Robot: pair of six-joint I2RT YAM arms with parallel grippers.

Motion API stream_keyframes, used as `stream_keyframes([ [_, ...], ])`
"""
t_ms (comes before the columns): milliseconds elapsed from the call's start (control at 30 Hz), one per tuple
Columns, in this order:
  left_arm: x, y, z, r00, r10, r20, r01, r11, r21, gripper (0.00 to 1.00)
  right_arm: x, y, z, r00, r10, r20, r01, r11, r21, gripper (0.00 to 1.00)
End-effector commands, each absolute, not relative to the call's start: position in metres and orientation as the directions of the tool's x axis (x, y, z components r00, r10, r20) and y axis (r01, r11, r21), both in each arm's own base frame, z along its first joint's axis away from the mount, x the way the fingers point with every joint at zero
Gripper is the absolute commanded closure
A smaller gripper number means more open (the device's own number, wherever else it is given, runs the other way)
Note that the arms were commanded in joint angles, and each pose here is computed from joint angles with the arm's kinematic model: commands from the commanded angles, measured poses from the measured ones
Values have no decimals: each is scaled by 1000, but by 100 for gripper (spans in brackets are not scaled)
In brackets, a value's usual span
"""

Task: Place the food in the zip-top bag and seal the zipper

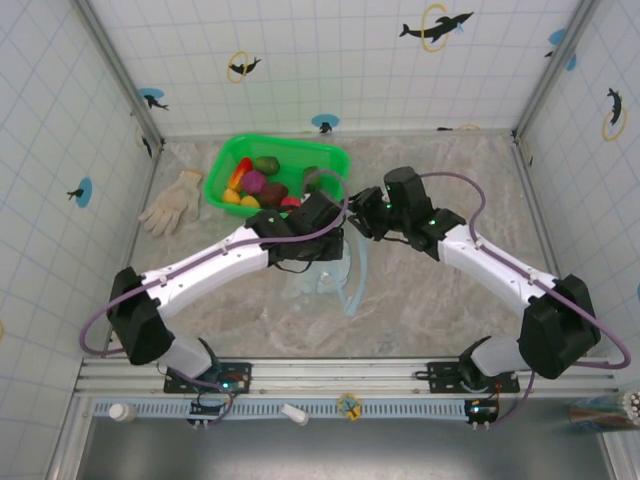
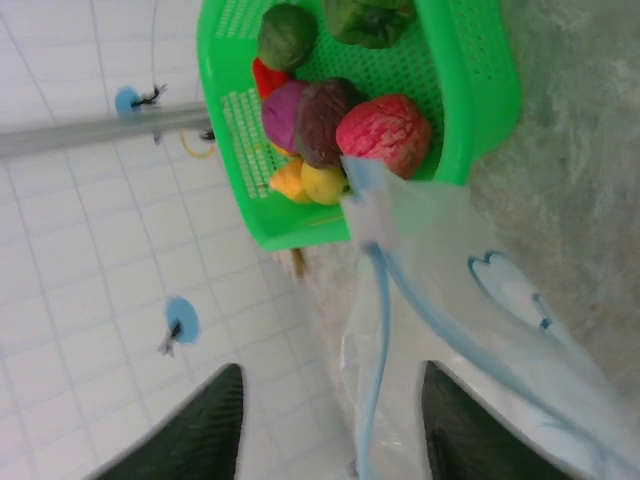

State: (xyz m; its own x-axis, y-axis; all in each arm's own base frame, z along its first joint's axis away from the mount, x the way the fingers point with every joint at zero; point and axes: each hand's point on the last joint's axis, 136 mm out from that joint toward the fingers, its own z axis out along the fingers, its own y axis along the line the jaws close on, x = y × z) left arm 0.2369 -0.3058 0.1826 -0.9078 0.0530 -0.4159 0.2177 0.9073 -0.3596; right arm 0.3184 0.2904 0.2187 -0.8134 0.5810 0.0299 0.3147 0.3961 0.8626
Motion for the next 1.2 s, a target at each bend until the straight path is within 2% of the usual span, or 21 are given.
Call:
stream_keyframes([
  [0,238,-281,186,-916,-18,-401,157,903,-400,100,326,291,244,-854,505,-129,127,441,889,39],
  [67,238,-266,185,-918,-49,-393,127,904,-408,100,327,288,250,-859,459,-228,44,509,859,32],
  [167,238,-243,180,-920,-79,-384,87,914,-397,100,331,279,249,-851,425,-308,-16,565,825,32],
  [267,233,-229,174,-922,-86,-377,71,922,-382,100,342,273,239,-852,405,-331,-34,589,807,32],
  [367,230,-214,172,-919,-92,-384,51,937,-346,100,359,271,213,-861,369,-350,-11,674,739,30],
  [433,230,-206,172,-916,-102,-387,36,942,-332,100,375,271,190,-865,350,-360,13,732,681,23],
  [500,230,-198,175,-911,-110,-398,28,946,-323,100,394,275,168,-869,325,-374,22,779,627,21],
  [667,234,-183,184,-895,-103,-433,29,958,-287,100,441,293,119,-901,272,-337,64,854,517,21],
  [833,237,-172,195,-873,-106,-476,23,966,-257,100,472,298,95,-909,231,-347,92,923,374,25],
  [933,239,-163,201,-854,-121,-505,4,971,-239,100,472,293,96,-910,180,-372,86,963,256,25],
  [1033,241,-157,208,-835,-135,-534,-8,972,-233,100,456,280,71,-936,132,-327,82,983,162,26],
  [1167,243,-152,213,-814,-148,-561,-19,973,-228,100,435,246,75,-944,92,-318,70,994,81,26],
])
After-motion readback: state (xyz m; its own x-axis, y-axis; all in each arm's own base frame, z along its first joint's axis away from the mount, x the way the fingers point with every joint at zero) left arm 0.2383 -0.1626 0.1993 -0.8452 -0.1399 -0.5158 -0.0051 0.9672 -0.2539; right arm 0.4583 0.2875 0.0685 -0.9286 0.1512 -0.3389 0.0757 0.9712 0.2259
